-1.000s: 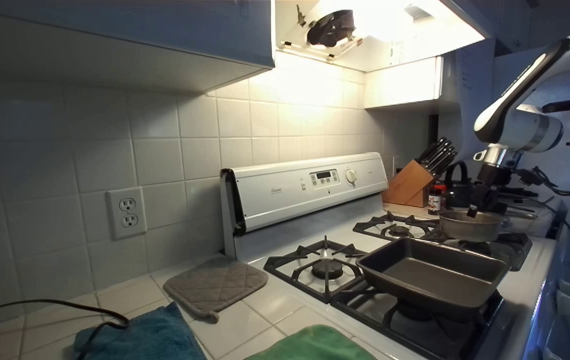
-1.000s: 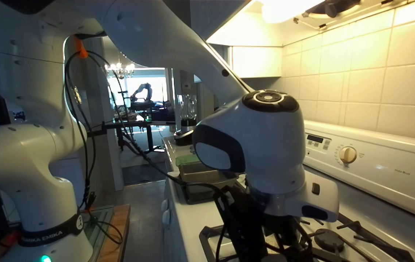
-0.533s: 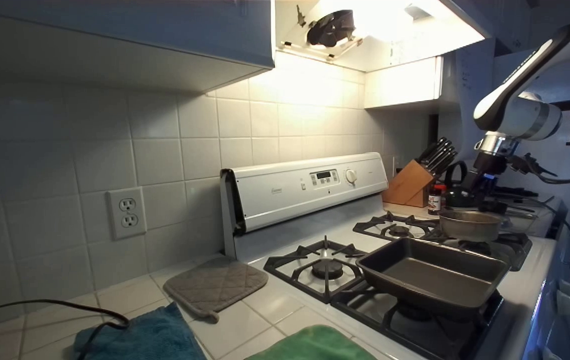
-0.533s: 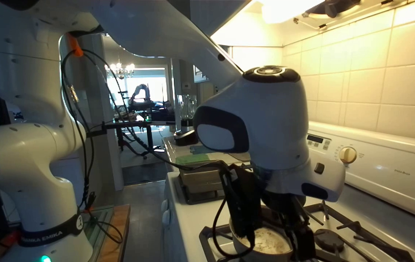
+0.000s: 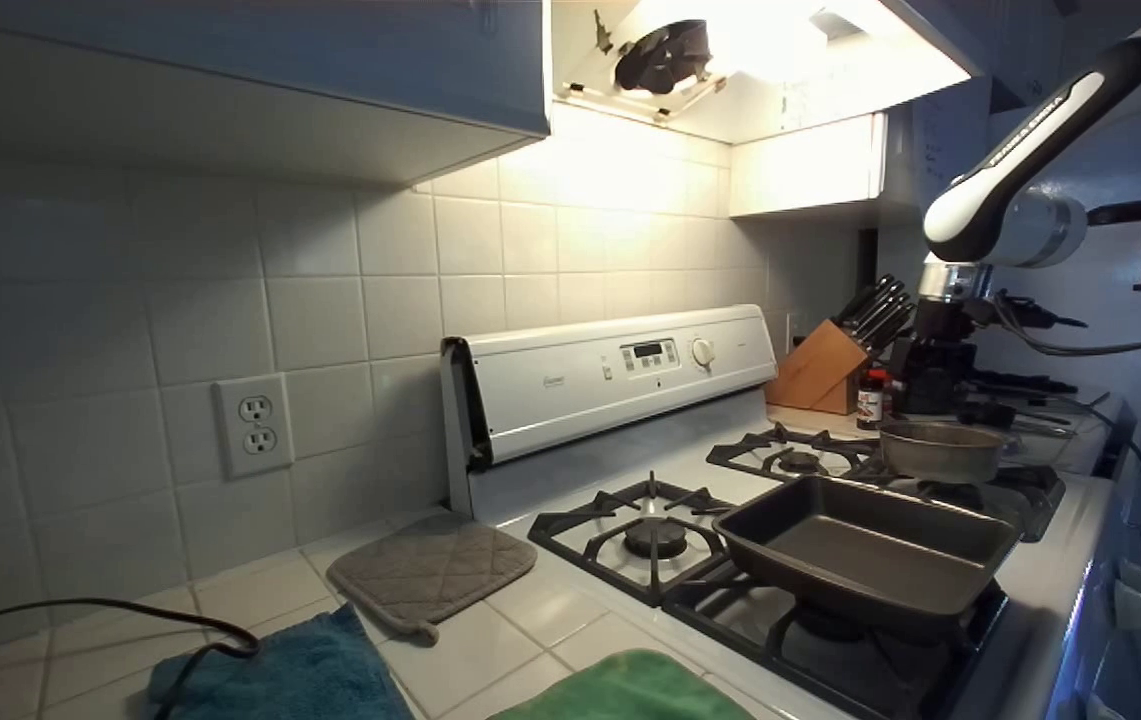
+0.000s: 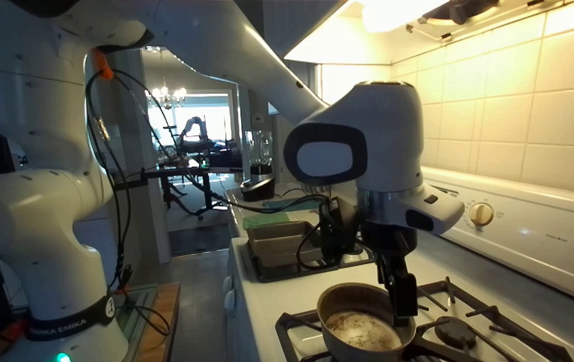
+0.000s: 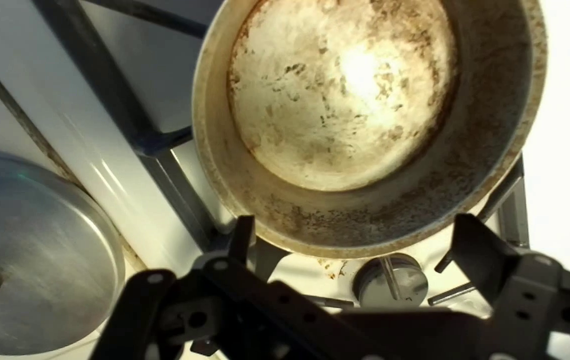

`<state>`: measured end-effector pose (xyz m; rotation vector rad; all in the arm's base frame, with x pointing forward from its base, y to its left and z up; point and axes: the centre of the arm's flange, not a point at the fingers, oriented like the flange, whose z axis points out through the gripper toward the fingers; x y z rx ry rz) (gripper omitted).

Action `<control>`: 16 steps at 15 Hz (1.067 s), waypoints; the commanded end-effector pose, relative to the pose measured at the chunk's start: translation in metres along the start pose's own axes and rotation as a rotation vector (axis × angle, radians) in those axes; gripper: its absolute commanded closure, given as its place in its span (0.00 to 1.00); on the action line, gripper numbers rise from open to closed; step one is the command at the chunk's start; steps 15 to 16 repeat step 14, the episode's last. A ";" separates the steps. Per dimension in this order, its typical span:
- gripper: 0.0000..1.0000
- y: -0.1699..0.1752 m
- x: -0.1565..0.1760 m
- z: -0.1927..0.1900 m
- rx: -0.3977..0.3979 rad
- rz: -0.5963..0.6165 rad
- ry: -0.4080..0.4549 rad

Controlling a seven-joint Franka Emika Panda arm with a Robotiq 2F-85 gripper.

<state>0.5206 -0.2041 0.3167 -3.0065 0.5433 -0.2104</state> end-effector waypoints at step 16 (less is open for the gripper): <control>0.00 -0.060 0.004 -0.034 -0.021 -0.064 -0.047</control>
